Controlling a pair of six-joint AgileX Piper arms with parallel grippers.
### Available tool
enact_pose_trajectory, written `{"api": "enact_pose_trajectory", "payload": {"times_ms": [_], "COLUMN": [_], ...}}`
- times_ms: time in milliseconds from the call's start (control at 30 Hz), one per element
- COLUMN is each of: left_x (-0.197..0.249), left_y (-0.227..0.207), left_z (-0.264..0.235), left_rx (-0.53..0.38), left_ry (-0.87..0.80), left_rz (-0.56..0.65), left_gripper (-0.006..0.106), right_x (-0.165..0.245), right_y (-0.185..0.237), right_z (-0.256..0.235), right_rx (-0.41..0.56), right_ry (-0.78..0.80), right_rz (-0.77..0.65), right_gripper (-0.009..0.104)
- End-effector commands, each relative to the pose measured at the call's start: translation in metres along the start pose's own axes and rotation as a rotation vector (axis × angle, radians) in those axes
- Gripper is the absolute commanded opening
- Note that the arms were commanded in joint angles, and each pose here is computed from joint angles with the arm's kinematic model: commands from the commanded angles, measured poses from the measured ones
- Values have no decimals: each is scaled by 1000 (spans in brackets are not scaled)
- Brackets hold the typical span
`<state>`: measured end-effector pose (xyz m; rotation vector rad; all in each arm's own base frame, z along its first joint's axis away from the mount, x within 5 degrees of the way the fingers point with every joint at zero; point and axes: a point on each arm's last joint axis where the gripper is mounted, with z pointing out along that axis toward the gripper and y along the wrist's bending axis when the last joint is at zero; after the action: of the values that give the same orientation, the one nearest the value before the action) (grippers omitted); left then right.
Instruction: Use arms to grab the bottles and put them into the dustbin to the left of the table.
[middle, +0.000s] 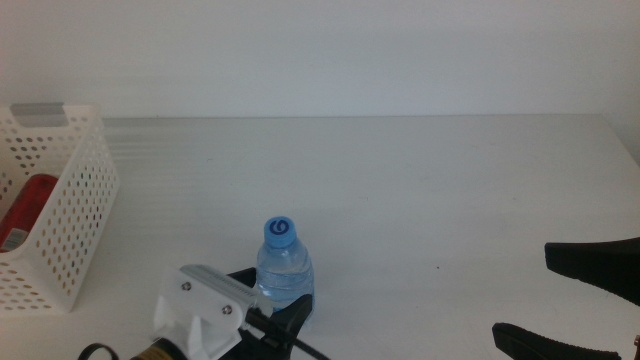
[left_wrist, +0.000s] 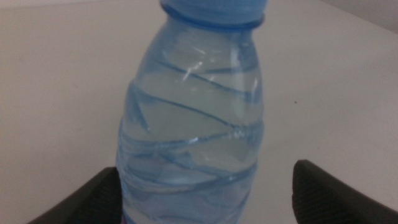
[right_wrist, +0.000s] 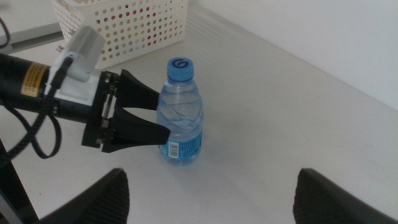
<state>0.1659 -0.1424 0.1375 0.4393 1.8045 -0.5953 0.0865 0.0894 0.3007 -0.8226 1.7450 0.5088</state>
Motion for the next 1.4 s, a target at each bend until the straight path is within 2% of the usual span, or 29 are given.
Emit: {"api": "enact_pose_trajectory", "payload": {"times_ms": [0, 433, 633, 733, 900, 1000, 1100, 1367], "left_x": [-26, -28, -28, -29, -36, -46, -60, -89], "left_y": [-6, -7, -8, -8, -11, -14, -16, -19], "left_z": [4, 40, 53, 53, 48, 41, 32, 7], "left_rx": [45, 21, 10, 15, 38, 47, 49, 27], "left_ry": [-227, -243, -248, -251, -234, -211, -189, -128], "left_rz": [-19, -20, 78, 53, 30, -20, -31, -51], "left_gripper": [90, 90, 86, 72, 29, 11, 5, 4], "right_x": [-14, -14, -14, -14, -14, -14, -14, -14], "right_y": [-2, -2, -2, -2, -2, -2, -2, -2], "right_z": [-3, -3, -3, -3, -3, -3, -3, -3], "right_rx": [20, 20, 20, 20, 20, 20, 20, 20], "right_ry": [-92, -92, -92, -92, -92, -92, -92, -92], "right_rz": [-9, -9, -9, -9, -9, -9, -9, -9], "right_gripper": [77, 77, 77, 77, 77, 77, 77, 77]}}
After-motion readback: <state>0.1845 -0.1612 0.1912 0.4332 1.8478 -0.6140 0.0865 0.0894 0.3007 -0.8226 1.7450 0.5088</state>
